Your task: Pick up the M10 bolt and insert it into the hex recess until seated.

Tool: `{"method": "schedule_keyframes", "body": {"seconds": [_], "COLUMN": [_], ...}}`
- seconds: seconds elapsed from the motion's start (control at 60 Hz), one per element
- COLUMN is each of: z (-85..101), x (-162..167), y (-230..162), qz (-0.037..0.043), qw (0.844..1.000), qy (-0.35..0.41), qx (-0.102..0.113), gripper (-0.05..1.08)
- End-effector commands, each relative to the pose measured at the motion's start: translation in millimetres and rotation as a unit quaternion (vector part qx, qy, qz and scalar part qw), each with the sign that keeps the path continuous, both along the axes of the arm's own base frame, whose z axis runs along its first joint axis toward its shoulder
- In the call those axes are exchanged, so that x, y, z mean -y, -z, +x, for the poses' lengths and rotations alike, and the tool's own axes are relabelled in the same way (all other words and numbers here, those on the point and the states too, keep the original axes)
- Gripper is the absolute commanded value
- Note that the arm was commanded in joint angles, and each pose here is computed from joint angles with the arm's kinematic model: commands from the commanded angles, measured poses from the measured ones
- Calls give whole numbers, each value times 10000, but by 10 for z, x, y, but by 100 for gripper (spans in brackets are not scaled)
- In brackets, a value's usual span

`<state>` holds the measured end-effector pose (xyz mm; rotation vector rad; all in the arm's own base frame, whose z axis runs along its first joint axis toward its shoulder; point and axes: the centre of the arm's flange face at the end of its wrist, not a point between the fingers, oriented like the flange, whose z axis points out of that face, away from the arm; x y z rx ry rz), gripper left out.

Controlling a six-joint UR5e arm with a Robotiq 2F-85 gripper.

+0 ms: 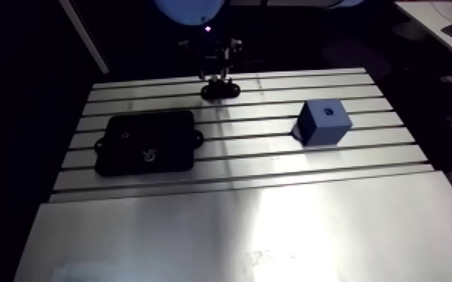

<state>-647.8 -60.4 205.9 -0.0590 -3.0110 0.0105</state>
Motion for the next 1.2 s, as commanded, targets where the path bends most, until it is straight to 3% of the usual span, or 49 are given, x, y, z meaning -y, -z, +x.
{"method": "schedule_keyframes", "body": {"seconds": [0.017,1.2], "z": [2,-3], "x": [-1,-50], "y": [3,3], "qz": [0,-6], "qw": [10000,10000], "qy": [1,31], "qx": [3,3], "gripper": [50,55]}}
